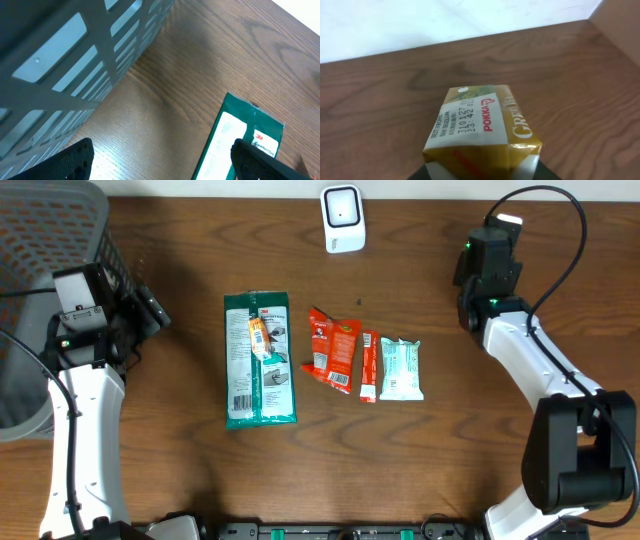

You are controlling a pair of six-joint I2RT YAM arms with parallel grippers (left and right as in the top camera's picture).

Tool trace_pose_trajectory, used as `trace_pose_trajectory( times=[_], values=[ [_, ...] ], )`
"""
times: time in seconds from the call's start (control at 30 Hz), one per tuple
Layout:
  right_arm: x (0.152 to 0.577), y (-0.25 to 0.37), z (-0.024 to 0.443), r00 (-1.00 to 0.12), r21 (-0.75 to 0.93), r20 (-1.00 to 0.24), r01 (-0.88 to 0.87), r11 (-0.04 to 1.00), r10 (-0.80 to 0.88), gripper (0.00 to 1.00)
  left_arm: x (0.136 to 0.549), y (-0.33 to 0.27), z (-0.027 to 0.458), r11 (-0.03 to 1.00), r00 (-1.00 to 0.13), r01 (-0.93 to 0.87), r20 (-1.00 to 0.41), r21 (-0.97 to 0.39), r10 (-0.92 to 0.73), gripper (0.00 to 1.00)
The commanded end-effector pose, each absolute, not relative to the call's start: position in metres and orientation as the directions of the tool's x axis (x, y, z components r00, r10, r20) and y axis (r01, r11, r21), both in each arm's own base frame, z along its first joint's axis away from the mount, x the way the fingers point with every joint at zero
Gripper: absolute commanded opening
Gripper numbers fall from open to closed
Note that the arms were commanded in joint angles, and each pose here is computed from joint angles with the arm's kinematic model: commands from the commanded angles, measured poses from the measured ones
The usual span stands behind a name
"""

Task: Scan the item barcode
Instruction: 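Lower the held carton to the right side of the table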

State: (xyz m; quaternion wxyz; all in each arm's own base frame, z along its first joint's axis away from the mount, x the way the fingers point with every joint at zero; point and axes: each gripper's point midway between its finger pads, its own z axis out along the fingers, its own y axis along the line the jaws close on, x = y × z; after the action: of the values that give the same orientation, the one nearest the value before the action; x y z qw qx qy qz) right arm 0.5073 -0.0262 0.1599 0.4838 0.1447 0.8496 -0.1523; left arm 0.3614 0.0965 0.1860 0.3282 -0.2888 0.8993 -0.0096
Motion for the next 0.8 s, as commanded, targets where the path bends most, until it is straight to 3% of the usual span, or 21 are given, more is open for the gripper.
trace_pose_trajectory(
  times=[0.0,0.3,0.47,0.77],
  values=[
    [0.511,-0.039,0.167,-0.449,-0.079,-0.882,0.434,0.898,0.139,0.01,0.361,0.104,0.198,0.822,-0.586,-0.533,-0.613,-0.200,-0.529,0.88],
    [0.532,-0.039,0.160,-0.373,-0.032,-0.916,0.438,0.898,0.149,0.01,0.361,0.104,0.198,0.822,-0.586,-0.533,-0.613,-0.200,-0.529,0.88],
    [0.542,-0.021,0.165,-0.327,0.043,-0.931,0.343,0.938,0.163,0.01,0.361,0.104,0.198,0.822,-0.586,-0.533,-0.613,-0.200,-0.529,0.88],
    [0.526,-0.015,0.135,-0.320,0.058,-0.934,0.309,0.949,0.161,0.01,0.361,0.104,0.198,0.822,-0.586,-0.533,-0.613,-0.200,-0.529,0.88]
  ],
)
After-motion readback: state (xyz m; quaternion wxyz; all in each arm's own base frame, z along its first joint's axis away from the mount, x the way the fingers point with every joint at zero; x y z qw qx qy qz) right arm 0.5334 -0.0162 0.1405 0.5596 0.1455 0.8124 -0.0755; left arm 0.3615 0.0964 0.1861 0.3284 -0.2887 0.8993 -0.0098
